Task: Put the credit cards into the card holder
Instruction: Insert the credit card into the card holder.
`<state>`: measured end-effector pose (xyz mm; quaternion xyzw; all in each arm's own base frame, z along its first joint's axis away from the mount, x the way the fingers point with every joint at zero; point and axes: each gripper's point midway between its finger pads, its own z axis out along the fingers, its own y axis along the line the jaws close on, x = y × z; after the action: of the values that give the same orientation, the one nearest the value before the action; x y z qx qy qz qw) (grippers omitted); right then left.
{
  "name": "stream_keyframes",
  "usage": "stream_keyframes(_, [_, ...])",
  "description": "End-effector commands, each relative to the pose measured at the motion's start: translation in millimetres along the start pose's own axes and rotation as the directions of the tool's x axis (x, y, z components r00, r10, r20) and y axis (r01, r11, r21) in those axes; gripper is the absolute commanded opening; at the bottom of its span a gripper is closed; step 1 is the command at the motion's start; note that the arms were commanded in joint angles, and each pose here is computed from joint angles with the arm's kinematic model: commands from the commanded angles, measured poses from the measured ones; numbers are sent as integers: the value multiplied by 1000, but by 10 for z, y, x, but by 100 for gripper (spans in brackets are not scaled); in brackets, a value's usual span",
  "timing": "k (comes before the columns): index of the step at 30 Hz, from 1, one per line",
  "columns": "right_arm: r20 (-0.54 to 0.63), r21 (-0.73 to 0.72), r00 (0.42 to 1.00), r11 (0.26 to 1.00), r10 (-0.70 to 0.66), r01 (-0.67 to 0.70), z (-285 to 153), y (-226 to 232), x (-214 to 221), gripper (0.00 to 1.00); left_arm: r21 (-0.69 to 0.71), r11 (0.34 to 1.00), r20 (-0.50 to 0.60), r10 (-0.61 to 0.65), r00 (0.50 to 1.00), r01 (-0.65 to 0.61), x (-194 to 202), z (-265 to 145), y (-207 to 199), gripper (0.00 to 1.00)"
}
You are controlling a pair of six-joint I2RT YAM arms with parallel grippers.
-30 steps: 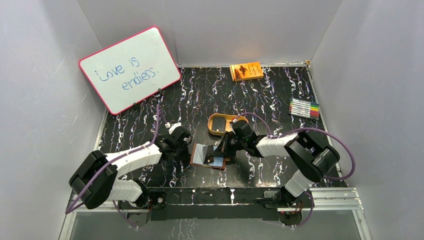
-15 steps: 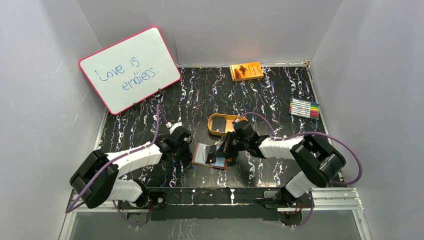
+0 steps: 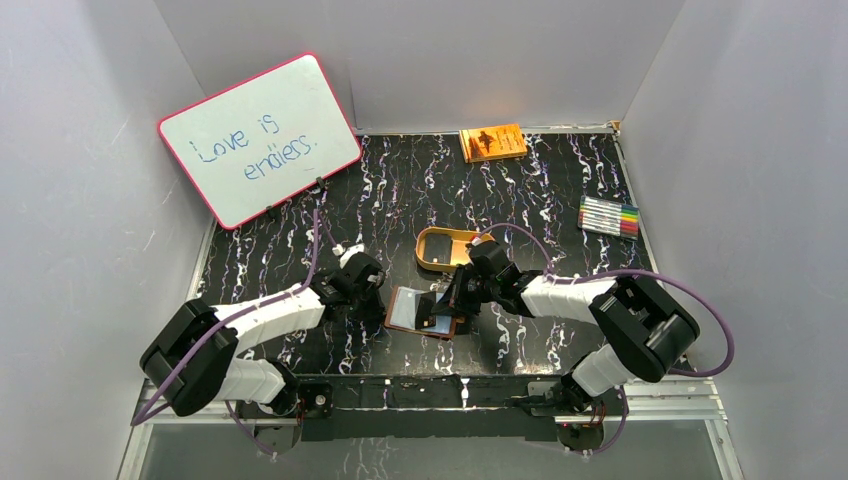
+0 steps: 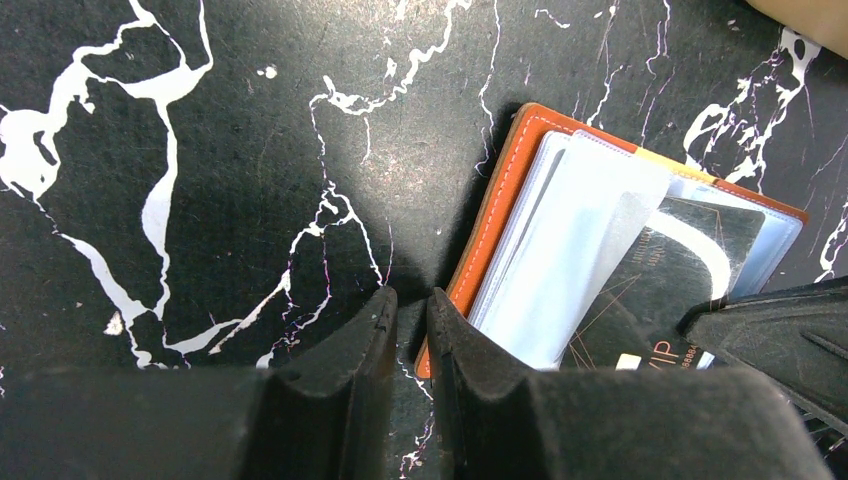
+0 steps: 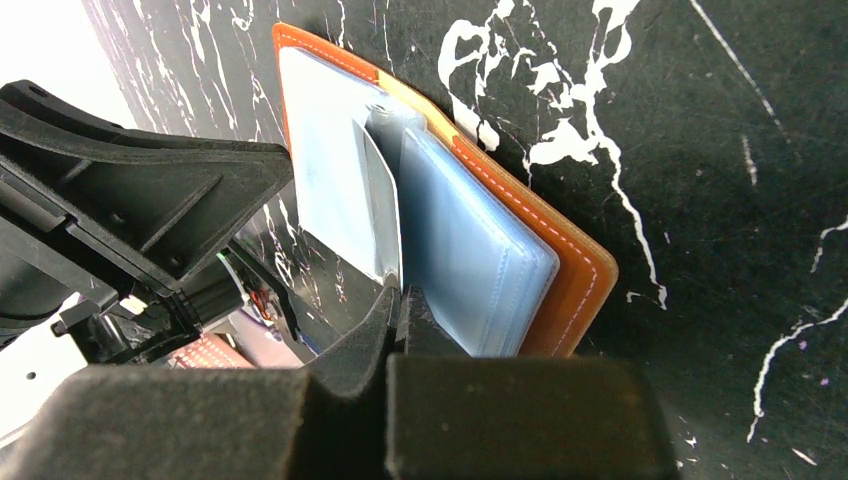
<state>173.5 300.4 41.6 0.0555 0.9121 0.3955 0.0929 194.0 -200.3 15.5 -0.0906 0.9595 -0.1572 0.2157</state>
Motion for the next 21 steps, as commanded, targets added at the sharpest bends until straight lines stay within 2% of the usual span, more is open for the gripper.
stream_keyframes(1, [16, 35, 1000, 999, -10, 10, 12, -78, -9, 0, -156, 987, -168, 14, 986, -40, 489, 44, 510, 17])
stream_keyframes(12, [121, 37, 988, 994, 99, -104, 8, -111, -140, 0, -112, 994, -193, -18, 981, -4, 571, 38, 448, 17])
stream_keyframes(21, [113, 103, 992, 992, 54, -66, -18, -213, -127, 0, -114, 993, -197, -17, 980, -5, 579, 48, 454, 17])
